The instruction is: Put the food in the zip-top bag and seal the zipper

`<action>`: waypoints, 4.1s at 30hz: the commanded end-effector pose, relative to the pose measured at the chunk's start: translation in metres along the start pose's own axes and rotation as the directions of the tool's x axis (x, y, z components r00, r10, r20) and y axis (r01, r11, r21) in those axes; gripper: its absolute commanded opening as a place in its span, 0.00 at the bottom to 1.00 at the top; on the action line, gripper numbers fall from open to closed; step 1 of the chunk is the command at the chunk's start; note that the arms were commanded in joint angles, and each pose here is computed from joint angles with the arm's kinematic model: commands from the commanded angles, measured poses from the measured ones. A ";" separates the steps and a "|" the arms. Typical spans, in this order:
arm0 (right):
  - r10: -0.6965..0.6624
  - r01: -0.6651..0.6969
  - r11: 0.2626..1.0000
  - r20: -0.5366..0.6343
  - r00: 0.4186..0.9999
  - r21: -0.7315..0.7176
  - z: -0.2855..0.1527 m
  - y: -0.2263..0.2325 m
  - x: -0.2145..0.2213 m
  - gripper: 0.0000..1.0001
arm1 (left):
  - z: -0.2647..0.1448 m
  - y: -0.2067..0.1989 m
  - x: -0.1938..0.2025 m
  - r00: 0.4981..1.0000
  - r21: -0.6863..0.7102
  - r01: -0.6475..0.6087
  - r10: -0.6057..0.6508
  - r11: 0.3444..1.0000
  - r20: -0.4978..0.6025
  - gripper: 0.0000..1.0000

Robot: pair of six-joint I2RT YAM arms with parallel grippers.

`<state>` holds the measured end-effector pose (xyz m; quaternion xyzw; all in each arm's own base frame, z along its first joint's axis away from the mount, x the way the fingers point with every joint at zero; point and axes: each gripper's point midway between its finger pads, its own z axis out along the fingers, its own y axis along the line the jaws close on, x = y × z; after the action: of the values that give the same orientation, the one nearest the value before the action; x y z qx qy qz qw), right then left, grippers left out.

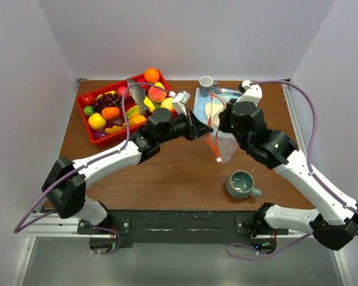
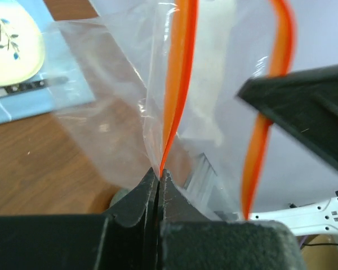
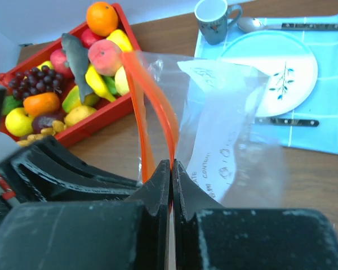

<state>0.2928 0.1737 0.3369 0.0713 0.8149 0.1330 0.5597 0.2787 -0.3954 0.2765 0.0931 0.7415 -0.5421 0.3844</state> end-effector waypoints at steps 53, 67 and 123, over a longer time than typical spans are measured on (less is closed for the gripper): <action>-0.080 0.041 0.993 -0.358 0.930 -0.114 0.098 0.052 0.149 0.00 | -0.227 0.299 -0.112 0.935 -0.974 0.178 0.284 0.141 0.212 0.59; -0.076 0.035 0.993 -0.376 0.924 -0.116 0.099 0.051 0.158 0.00 | -0.227 0.338 -0.099 0.954 -0.990 0.137 0.264 0.028 0.140 0.47; -0.085 0.040 0.992 -0.385 0.919 -0.124 0.096 0.049 0.161 0.00 | -0.217 0.333 -0.110 0.949 -0.981 0.155 0.259 0.117 0.181 0.07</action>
<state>0.3205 0.2738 0.1632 -0.0166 0.9104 0.1575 0.3823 0.4256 -0.0458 0.1114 -0.2362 0.8555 0.1051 0.4486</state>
